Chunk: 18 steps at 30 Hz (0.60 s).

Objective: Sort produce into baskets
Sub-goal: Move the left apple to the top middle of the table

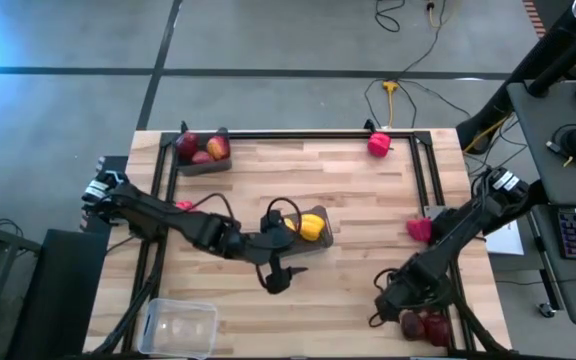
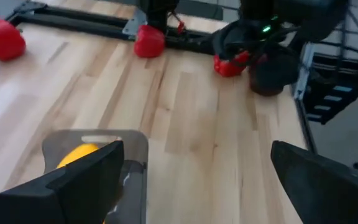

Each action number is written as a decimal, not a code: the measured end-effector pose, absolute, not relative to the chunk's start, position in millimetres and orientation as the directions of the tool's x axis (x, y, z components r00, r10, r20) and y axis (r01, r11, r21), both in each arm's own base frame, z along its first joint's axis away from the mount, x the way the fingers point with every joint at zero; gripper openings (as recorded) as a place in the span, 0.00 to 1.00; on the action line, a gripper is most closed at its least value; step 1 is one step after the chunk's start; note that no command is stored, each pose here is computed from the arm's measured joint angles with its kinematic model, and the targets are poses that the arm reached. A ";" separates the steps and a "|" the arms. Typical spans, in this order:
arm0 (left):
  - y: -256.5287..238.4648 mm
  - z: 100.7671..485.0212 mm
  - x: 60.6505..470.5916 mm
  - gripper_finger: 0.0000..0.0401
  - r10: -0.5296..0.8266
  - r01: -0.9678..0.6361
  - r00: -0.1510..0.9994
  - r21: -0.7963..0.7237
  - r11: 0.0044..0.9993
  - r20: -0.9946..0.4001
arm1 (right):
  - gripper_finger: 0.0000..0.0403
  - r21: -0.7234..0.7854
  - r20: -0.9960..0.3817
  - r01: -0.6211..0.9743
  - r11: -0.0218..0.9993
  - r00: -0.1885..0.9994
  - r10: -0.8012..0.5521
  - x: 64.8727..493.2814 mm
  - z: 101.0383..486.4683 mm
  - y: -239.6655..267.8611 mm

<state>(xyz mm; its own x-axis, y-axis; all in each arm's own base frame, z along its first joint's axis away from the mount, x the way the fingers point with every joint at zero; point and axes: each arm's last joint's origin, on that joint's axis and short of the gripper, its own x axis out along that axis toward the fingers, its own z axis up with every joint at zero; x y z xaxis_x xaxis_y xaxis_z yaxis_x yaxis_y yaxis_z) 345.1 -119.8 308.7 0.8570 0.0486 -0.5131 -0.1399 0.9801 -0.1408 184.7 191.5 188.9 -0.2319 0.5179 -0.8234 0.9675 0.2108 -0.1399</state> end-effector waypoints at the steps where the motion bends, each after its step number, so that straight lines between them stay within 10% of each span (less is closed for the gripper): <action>1: -120.4 306.1 344.4 0.97 0.049 -0.143 0.854 -0.144 0.979 -0.518 | 0.98 -0.141 -0.822 0.968 0.209 -0.232 0.520 185.3 187.5 192.3; 18: -149.5 293.2 331.9 0.97 -0.005 -0.121 0.859 -0.211 0.970 -0.512 | 0.92 -0.213 -0.794 0.949 0.233 -0.307 0.525 203.5 131.7 220.2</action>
<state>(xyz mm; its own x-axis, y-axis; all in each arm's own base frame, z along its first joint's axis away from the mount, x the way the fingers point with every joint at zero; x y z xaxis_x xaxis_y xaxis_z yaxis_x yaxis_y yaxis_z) 331.9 -149.5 293.2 0.8592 -0.0046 -0.5115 -0.1206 0.9700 -0.2113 203.5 220.2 131.7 -0.3069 0.5250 -0.7938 0.9489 0.2330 -0.2128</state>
